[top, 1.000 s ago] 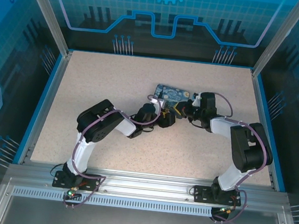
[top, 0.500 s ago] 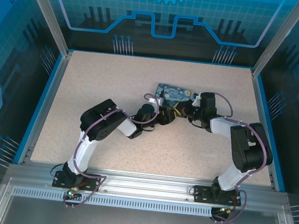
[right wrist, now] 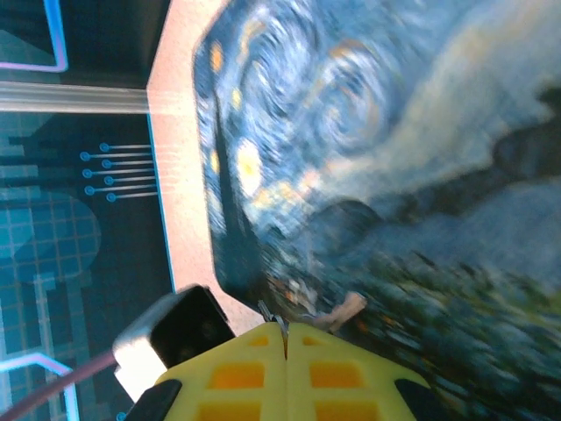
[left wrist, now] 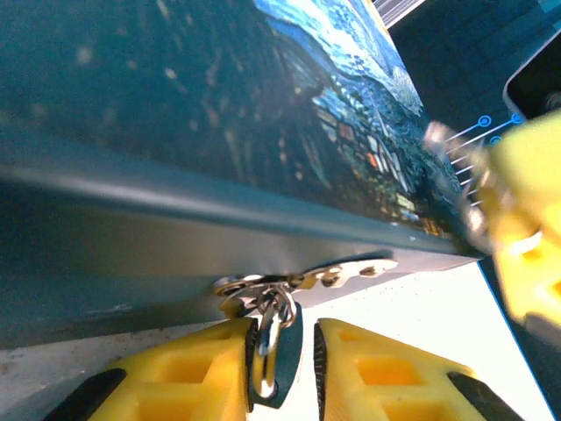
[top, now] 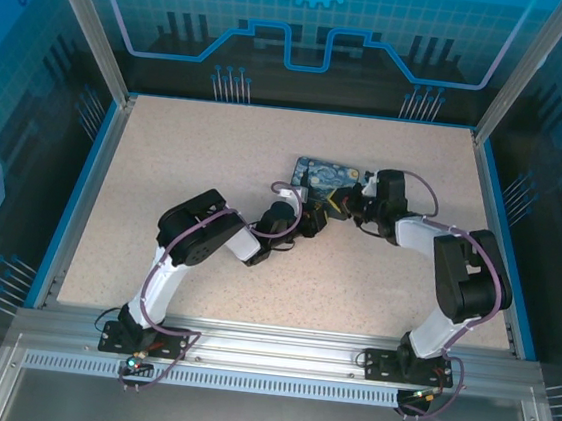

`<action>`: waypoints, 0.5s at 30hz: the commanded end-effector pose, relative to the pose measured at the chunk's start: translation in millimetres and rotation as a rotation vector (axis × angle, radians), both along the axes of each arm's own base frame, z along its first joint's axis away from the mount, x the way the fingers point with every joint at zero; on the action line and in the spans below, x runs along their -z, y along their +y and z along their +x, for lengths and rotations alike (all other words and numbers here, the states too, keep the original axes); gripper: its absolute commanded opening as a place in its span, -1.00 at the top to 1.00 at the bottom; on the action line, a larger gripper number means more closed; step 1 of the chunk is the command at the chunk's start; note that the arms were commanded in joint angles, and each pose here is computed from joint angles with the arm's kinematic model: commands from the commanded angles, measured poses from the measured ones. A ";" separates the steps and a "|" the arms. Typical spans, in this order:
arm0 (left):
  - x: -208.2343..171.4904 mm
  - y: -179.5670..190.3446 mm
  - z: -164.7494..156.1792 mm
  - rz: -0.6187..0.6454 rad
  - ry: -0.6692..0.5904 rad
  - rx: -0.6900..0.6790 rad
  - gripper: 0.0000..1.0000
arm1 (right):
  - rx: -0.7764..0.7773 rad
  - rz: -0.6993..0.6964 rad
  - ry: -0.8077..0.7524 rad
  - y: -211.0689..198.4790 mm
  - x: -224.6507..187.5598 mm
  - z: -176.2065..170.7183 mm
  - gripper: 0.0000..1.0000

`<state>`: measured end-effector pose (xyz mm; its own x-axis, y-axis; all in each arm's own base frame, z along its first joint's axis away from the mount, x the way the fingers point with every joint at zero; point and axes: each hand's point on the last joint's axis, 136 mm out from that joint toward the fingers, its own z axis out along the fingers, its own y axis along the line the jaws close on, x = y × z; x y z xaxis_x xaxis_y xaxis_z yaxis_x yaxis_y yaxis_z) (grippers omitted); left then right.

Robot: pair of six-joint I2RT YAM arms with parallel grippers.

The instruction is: Unlock a padlock with a key

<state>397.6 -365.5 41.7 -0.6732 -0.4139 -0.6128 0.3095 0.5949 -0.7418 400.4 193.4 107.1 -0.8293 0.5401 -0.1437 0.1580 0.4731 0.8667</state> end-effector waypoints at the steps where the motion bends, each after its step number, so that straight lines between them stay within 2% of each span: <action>1: 14.2 1.2 -3.8 0.010 0.027 -0.013 0.51 | 0.025 0.002 -0.084 -4.0 -40.2 25.6 1.00; 6: 12.1 1.2 -2.9 -0.003 0.025 -0.016 0.53 | 0.038 -0.044 -0.083 -9.0 -50.8 47.7 1.00; 15: 8.2 1.2 -2.3 -0.015 0.025 -0.016 0.61 | 0.047 -0.108 -0.039 -10.5 -27.3 84.8 1.00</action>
